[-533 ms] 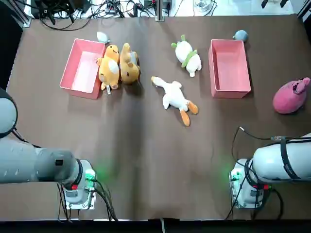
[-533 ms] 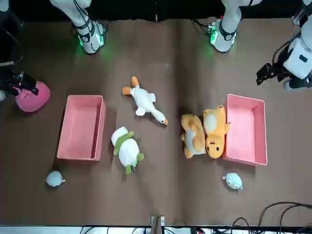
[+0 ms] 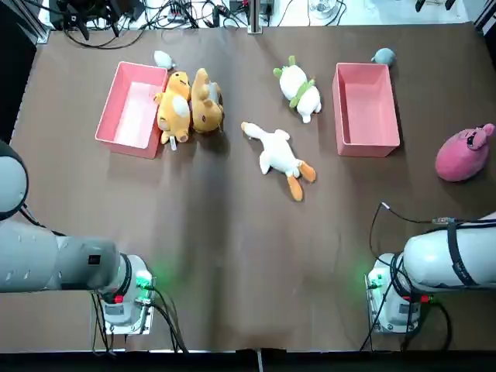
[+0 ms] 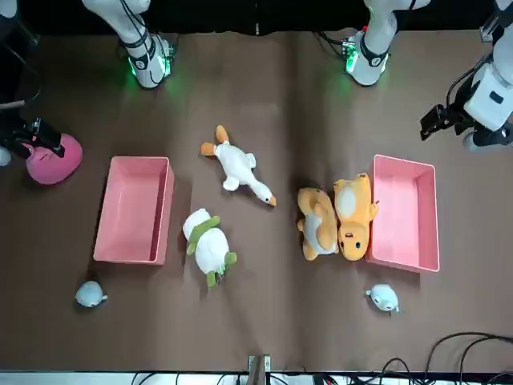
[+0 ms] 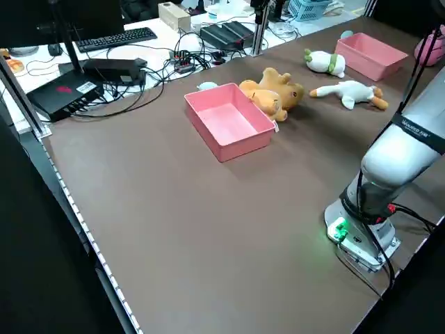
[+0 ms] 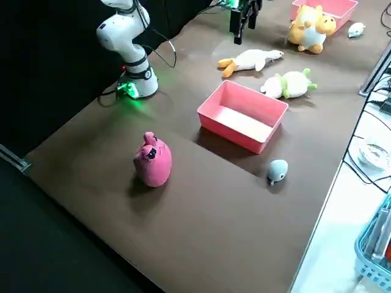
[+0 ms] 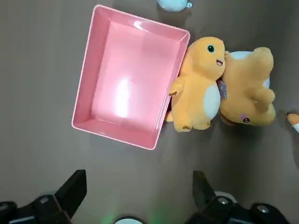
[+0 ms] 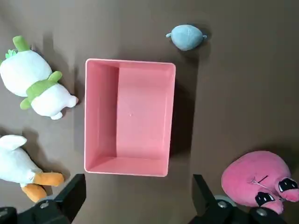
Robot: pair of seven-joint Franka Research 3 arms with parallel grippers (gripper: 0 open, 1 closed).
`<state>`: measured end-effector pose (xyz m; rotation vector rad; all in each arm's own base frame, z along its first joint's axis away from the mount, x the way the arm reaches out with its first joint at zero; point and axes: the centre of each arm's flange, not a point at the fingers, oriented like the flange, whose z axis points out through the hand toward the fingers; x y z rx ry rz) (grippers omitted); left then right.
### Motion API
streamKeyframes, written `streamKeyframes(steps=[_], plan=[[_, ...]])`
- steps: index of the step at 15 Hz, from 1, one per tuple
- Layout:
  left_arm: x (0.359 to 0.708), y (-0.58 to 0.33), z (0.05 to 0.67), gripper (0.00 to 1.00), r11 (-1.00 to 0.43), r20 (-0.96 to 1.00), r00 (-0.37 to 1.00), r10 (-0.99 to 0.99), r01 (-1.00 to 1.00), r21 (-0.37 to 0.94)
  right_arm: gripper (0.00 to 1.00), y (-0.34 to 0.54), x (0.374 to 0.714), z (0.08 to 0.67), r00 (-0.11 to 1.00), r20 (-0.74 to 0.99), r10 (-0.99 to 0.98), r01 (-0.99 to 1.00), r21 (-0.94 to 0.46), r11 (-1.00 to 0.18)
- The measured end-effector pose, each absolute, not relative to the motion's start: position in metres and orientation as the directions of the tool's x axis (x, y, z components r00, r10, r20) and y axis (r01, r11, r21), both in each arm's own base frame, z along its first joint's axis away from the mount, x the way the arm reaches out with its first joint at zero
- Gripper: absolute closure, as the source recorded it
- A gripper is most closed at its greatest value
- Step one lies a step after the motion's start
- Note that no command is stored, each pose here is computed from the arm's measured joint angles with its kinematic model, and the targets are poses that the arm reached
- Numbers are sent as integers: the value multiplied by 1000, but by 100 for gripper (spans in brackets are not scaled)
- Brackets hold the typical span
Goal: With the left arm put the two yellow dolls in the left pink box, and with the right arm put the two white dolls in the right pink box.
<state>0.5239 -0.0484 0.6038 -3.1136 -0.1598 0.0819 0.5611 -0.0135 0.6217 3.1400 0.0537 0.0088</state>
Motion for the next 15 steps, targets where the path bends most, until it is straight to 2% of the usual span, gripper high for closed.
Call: streamKeyframes(steps=[5, 9, 15], plan=[[551, -52, 532, 0, -993, -180, 981, 76, 58, -102, 0, -12, 561, 622, 999, 7, 36, 36, 1, -999], [566, -58, 490, 0, -993, -249, 967, 58, 29, -117, 0, -10, 562, 622, 999, 11, 41, 41, 1, -999], [591, -123, 411, 1, -993, -259, 965, -28, -57, -106, 0, 5, 563, 619, 998, 9, 66, 66, -9, -998]])
